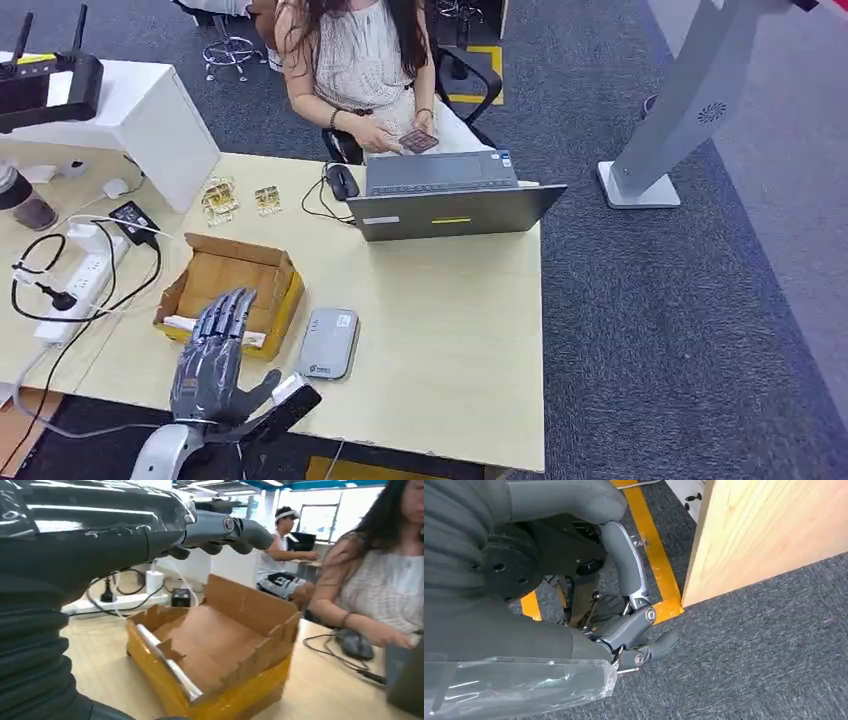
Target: Pass the card to the sensor for recognition and then transmit it.
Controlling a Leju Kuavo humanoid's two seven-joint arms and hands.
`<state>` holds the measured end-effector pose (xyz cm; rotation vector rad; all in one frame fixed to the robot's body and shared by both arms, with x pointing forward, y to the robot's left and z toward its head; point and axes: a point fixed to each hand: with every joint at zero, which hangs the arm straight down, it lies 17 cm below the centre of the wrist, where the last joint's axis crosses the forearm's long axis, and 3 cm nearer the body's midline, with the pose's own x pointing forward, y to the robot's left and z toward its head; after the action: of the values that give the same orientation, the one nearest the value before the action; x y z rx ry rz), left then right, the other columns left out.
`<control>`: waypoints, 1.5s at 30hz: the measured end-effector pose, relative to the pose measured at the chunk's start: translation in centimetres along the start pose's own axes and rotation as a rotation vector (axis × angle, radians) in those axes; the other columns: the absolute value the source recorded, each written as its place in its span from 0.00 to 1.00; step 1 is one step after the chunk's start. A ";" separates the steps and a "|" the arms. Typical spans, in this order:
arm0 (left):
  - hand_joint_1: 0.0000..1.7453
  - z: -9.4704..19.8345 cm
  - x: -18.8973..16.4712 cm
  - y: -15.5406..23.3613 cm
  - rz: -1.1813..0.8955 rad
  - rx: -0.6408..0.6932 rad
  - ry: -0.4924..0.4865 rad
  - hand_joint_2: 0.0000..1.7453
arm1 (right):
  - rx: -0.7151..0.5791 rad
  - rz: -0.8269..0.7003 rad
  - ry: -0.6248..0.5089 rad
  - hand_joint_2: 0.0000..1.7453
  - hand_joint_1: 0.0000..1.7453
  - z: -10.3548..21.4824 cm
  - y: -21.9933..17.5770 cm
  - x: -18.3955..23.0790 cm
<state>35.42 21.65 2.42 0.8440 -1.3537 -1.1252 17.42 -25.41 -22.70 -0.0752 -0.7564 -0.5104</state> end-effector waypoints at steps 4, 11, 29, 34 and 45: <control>0.00 0.4 -3.4 0.7 -0.062 0.041 0.107 1.00 | -0.004 0.002 0.000 1.00 0.00 0.0 -0.2 0.0; 0.00 0.9 -8.3 1.7 -0.130 0.081 0.242 1.00 | -0.006 0.007 0.003 1.00 0.00 0.0 -0.4 -0.1; 0.00 1.4 -12.4 1.7 -0.172 0.079 0.353 1.00 | 0.006 0.027 0.006 1.00 0.00 -0.1 -0.1 -0.1; 0.00 0.5 -13.5 2.0 -0.195 0.084 0.375 1.00 | 0.018 0.037 0.004 1.00 0.00 -0.3 0.3 0.3; 0.00 -1.9 -13.2 2.8 -0.181 0.098 0.375 1.00 | 0.035 0.049 0.003 1.00 0.00 -0.6 1.1 0.8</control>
<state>39.17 34.67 0.97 1.2028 -1.0412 -0.9813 18.79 -24.94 -22.52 -0.0598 -0.7583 -0.4508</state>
